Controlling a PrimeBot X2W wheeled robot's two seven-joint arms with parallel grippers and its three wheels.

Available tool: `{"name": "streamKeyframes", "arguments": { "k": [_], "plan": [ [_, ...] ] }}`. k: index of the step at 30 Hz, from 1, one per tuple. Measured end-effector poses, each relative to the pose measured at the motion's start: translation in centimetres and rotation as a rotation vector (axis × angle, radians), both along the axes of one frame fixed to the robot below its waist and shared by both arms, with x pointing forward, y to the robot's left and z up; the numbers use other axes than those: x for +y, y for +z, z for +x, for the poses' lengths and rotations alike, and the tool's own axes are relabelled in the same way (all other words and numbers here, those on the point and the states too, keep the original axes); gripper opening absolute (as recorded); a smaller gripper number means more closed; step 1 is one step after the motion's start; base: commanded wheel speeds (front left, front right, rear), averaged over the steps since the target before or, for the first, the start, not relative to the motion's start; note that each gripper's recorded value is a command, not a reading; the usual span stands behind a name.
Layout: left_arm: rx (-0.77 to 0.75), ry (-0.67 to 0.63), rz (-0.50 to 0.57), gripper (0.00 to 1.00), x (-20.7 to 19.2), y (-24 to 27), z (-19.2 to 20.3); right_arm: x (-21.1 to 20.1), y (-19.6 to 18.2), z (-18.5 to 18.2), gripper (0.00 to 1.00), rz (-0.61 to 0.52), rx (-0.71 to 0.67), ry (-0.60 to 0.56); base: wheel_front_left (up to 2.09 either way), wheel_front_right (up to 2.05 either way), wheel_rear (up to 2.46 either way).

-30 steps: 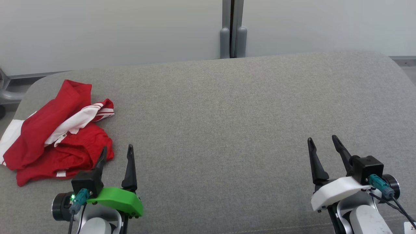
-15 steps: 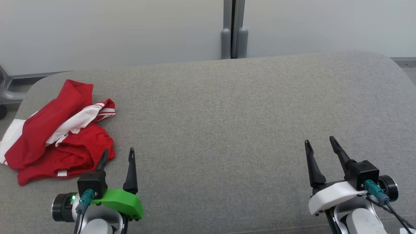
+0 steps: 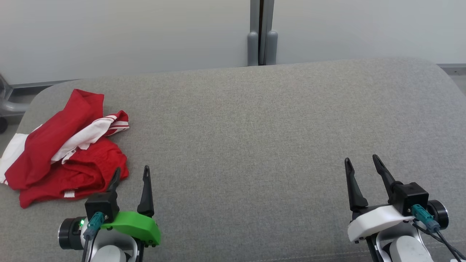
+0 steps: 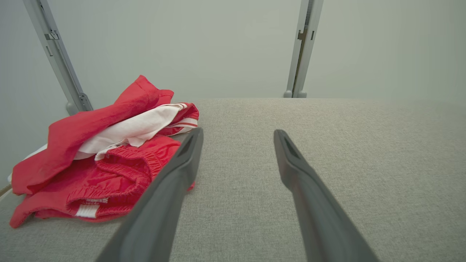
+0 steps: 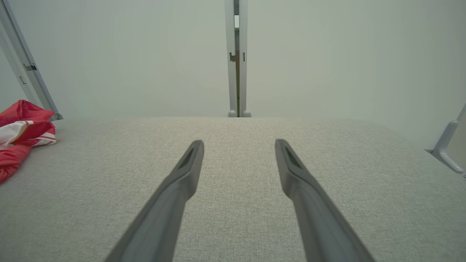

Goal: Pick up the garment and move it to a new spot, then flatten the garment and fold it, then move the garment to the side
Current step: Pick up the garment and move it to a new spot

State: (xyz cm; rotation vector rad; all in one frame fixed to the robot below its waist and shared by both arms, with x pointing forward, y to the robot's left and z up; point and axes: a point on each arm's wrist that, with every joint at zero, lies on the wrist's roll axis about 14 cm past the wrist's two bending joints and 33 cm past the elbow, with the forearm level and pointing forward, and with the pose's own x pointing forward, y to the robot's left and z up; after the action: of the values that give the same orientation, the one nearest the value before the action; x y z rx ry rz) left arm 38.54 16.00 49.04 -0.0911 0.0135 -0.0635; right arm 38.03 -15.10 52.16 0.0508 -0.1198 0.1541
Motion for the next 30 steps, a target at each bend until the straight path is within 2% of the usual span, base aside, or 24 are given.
{"name": "streamKeyframes", "arguments": {
  "k": [15, 30],
  "plan": [
    [0.013, 0.016, -0.005, 1.00, 0.5, -0.4, -0.4, 0.7, 0.0, 0.2, 1.00, 0.000, -0.001, 0.019, 0.00, 0.00, 0.00],
    [-0.007, 0.194, -0.013, 1.00, 6.3, 0.1, -3.4, 7.8, 0.7, 1.7, 1.00, 0.002, -0.023, 0.219, 0.00, 0.00, 0.00]
  ]
}}
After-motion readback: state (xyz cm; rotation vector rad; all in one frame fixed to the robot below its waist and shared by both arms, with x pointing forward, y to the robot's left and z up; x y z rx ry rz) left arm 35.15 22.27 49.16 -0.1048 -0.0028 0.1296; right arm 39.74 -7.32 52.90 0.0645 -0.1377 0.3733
